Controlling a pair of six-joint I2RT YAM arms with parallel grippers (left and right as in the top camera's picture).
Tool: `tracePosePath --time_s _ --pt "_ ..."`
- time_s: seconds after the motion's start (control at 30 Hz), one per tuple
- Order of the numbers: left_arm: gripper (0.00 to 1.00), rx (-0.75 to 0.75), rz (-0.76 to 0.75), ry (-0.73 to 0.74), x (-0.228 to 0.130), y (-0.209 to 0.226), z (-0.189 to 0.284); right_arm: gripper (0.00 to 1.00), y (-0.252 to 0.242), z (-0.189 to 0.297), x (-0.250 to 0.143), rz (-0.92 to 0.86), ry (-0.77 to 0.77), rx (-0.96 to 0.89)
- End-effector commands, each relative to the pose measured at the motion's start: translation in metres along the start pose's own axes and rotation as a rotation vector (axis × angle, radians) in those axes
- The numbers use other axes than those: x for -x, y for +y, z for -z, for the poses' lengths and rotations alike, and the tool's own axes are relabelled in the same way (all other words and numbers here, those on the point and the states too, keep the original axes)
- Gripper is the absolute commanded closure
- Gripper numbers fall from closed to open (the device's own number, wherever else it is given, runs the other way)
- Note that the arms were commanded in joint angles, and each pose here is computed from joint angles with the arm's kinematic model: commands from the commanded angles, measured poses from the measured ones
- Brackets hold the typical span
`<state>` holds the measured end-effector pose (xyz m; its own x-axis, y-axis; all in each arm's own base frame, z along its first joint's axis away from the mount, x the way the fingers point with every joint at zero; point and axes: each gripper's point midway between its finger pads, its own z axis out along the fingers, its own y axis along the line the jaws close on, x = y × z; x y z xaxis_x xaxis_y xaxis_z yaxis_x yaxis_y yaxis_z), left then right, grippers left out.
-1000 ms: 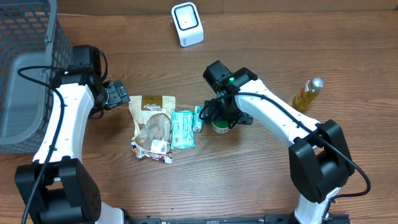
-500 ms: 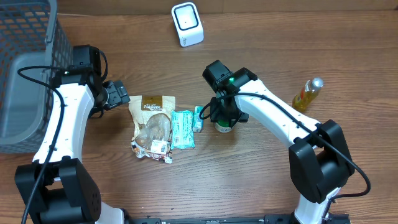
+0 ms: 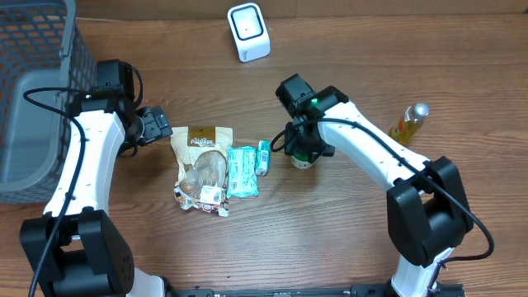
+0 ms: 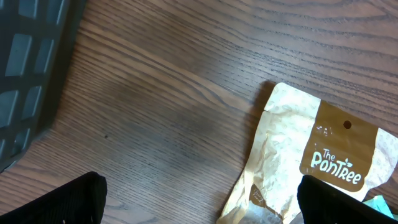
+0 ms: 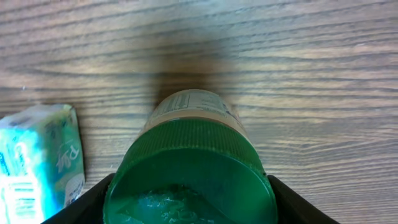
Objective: Scan the item barcode
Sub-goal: 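Lower the right gripper onto the green jar lid and grasp it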
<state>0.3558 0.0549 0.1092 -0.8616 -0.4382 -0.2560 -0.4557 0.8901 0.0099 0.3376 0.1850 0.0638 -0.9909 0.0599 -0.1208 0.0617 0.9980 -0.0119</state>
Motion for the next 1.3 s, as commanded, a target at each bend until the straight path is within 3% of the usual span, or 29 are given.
tracePosePath --time_s 0.0,0.13,0.2,0.23,0.33,1.13,1.27 --pt "0.0 -0.01 -0.02 -0.024 0.0031 -0.0006 0.0083 0.37 -0.0071 -0.0002 0.0043 -0.011 -0.017 -0.02" --pt "0.01 -0.01 -0.02 -0.025 0.0031 -0.0006 0.0083 0.37 -0.007 -0.0001 0.0043 -0.011 -0.017 -0.02" --pt "0.01 -0.01 -0.02 -0.024 0.0031 -0.0006 0.0083 0.26 -0.0069 -0.0001 0.0043 -0.011 -0.017 -0.019" --pt "0.0 -0.01 -0.02 -0.024 0.0031 -0.0006 0.0083 0.11 -0.0068 -0.0001 0.0045 -0.011 -0.018 -0.019" --pt "0.0 -0.01 -0.02 -0.024 0.0031 -0.0006 0.0083 0.0 -0.007 -0.0001 0.0044 -0.01 -0.017 -0.019" --pt "0.0 -0.01 -0.02 -0.024 0.0031 -0.0006 0.0083 0.0 -0.004 -0.0003 -0.0028 0.175 0.018 0.004" --pt "0.0 -0.01 -0.02 -0.024 0.0031 -0.0006 0.0083 0.07 -0.0035 -0.0003 -0.002 0.138 0.014 0.005"
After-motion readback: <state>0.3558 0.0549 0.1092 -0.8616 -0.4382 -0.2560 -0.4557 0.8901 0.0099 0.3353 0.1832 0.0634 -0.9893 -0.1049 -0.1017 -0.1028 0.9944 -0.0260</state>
